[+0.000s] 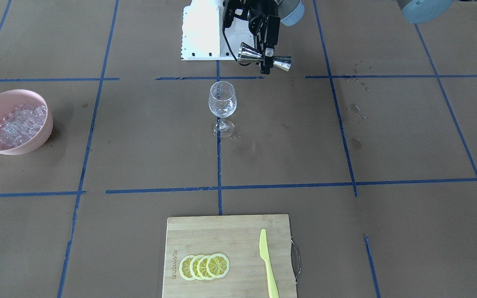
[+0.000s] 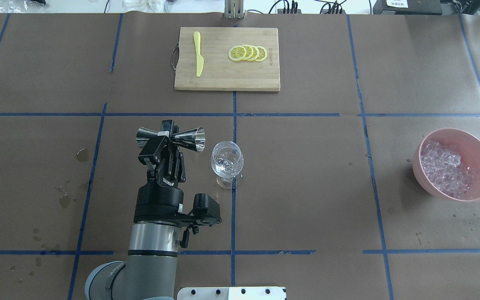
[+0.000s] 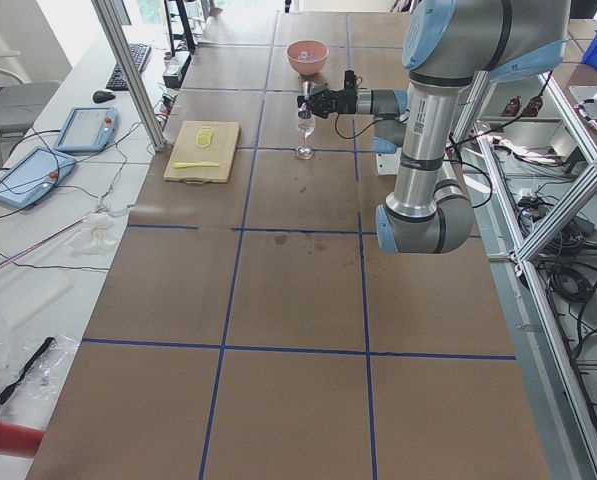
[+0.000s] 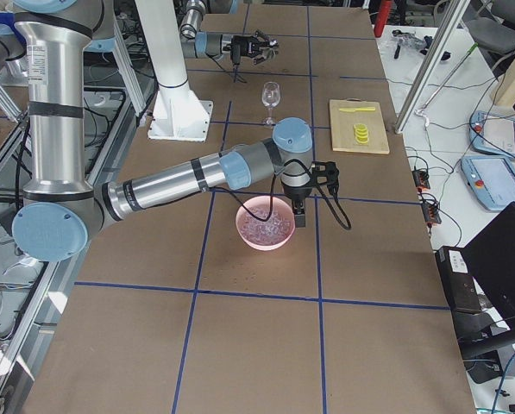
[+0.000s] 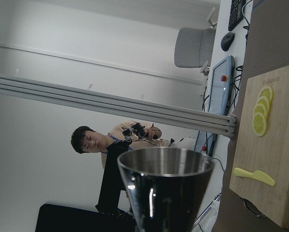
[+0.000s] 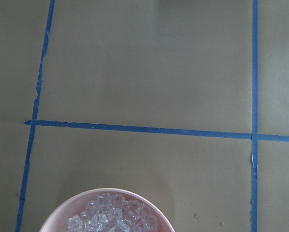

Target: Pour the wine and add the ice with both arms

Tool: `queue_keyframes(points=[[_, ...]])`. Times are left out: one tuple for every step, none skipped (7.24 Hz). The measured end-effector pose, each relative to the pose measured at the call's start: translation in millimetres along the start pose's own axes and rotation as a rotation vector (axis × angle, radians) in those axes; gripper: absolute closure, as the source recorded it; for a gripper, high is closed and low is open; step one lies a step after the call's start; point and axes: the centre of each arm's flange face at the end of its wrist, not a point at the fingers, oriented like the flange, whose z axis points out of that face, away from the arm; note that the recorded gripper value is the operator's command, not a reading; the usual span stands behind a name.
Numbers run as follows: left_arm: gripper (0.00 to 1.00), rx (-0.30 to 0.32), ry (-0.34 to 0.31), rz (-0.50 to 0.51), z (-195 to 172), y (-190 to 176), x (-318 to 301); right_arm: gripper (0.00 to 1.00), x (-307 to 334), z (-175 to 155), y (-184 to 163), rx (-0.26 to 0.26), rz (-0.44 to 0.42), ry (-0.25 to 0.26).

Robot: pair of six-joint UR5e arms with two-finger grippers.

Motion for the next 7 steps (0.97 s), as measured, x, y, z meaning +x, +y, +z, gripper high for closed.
queue_keyframes(points=[[1.0,-0.004,-0.007,-0.004,4,8,0,0.0,-2,2,0,-0.001,-0.006,0.003],[1.0,-0.011,-0.016,0.01,10,20,2,0.0,-4,7,1,-0.006,-0.01,0.009],[1.0,-0.019,-0.024,0.032,16,36,5,0.0,-7,12,1,-0.013,-0.011,0.015],[1.0,-0.023,-0.027,0.047,22,57,9,0.0,-10,17,2,-0.022,-0.01,0.017],[1.0,-0.023,-0.024,0.053,26,85,12,0.0,-14,22,3,-0.028,-0.004,0.018],[1.0,-0.021,-0.02,0.053,30,117,14,0.0,-21,30,5,-0.03,0.006,0.017],[1.0,-0.019,-0.017,0.051,33,150,14,0.0,-30,41,9,-0.026,0.024,0.015]])
